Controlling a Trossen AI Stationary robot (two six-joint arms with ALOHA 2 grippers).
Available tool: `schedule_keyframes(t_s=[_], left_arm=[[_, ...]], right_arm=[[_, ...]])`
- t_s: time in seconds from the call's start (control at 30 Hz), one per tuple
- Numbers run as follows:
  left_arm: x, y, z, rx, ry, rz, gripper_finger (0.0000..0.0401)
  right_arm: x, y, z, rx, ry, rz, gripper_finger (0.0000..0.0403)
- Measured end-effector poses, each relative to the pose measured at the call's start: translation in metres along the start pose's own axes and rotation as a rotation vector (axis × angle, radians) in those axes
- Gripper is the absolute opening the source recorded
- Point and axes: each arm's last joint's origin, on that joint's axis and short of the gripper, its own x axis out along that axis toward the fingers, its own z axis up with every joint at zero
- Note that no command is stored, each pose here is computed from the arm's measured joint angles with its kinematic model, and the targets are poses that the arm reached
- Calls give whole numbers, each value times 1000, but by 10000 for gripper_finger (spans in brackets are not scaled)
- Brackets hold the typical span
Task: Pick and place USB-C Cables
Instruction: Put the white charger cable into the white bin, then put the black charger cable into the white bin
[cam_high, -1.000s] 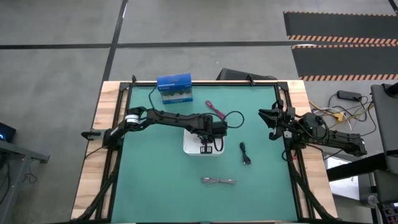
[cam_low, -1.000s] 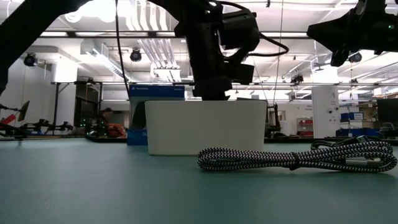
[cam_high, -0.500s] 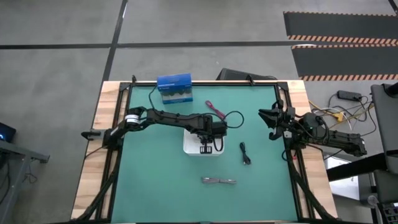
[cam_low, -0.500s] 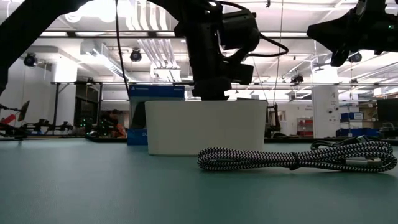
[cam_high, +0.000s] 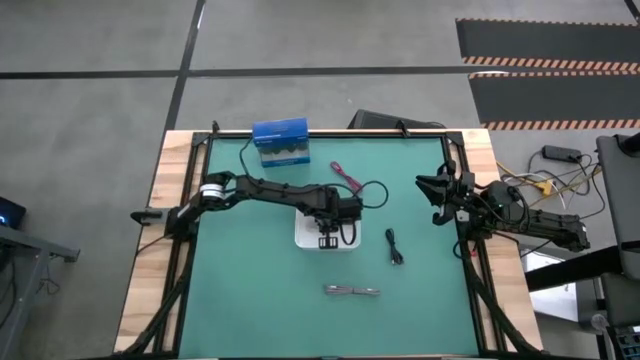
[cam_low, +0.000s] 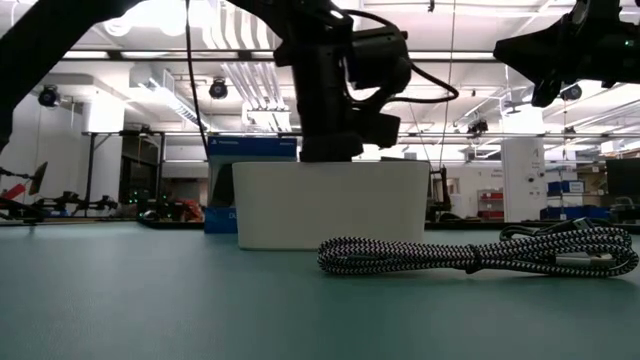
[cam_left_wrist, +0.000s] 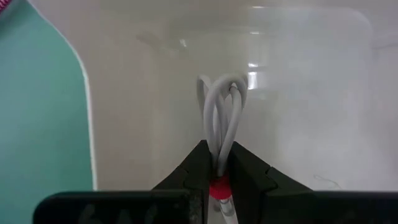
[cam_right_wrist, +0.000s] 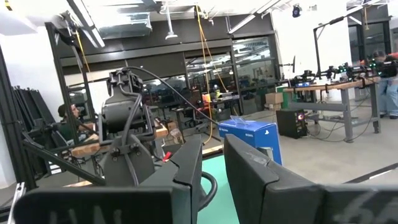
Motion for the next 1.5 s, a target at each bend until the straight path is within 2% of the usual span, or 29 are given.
schedule_keyframes(t_s=[0.47, 0.9, 1.5], left_arm=[[-1, 1, 0, 3, -2, 13, 27], [-2, 1, 1, 6, -9, 15, 72], [-35, 6, 1, -3, -71, 41, 73]], right_arm=[[0, 0, 0, 0, 0, 0, 59], [0, 0, 0, 0, 0, 0, 59], [0, 0, -1, -8, 6, -2, 59]])
